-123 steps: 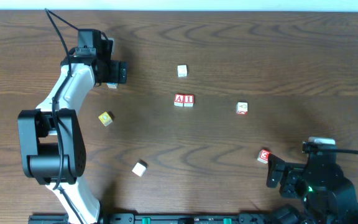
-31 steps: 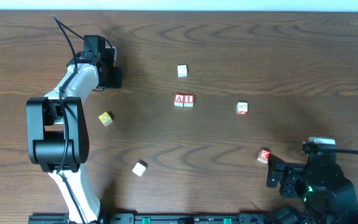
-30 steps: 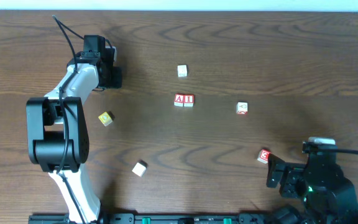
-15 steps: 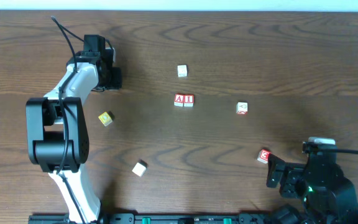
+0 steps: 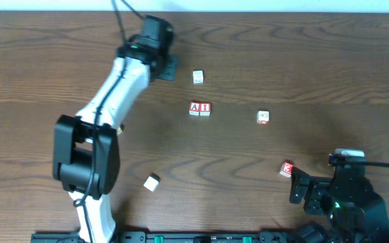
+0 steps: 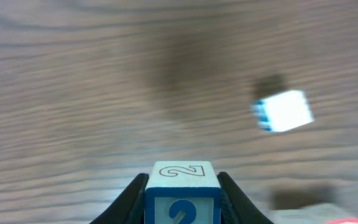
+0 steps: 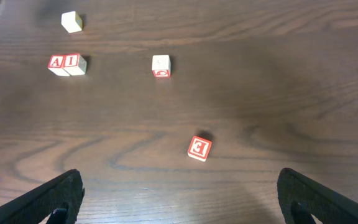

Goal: Spell out Ai2
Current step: 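Carry the 2 block right and set it beside the I block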

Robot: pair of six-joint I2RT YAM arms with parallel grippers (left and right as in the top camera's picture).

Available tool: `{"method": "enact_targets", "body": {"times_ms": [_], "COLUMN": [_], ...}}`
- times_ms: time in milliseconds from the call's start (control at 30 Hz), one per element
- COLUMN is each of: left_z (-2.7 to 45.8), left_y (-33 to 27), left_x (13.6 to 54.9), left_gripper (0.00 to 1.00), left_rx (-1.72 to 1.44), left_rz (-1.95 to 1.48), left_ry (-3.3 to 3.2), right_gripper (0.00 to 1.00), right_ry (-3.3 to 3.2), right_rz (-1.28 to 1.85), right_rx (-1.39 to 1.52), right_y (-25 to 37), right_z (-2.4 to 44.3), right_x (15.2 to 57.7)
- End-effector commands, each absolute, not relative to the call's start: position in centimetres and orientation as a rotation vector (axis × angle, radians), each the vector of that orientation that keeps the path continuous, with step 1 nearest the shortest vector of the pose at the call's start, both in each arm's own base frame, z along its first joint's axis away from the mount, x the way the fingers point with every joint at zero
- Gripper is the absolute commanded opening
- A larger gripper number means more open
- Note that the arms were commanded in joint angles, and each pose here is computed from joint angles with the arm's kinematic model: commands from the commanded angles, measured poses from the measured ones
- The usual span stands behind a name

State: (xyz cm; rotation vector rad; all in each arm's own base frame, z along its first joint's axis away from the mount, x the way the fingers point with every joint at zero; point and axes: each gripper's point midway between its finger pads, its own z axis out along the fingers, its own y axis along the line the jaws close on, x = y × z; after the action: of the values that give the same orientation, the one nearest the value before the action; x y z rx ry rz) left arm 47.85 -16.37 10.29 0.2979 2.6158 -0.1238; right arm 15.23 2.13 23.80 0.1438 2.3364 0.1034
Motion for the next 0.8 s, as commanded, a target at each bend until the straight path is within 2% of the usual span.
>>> {"method": "enact_targets", "body": {"times_ms": [0,233,767], "left_z": [11.4,11.6,9.6], "left_y": [-18.1,-24.2,-29.6], "left_x": [47.6,45.2,41.4], "left_gripper": [0.06,0.06,0.06], "left_rx": [0.167,0.265,0.201], "left_rz": [-0.162,-0.252,-0.354], "left_ry": [2.602,2.590,2.669], "right_gripper": [0.99,0.99,0.99], "right_ry": [2.332,2.332,2.332], "right_rz": [0.102,0.102,0.102], "right_rx": [0.166,0.166,0.166], "right_y": [1.9,1.9,1.9], "right_z": [23.8,23.8,23.8], "right_x": [15.2,15.2,15.2]}}
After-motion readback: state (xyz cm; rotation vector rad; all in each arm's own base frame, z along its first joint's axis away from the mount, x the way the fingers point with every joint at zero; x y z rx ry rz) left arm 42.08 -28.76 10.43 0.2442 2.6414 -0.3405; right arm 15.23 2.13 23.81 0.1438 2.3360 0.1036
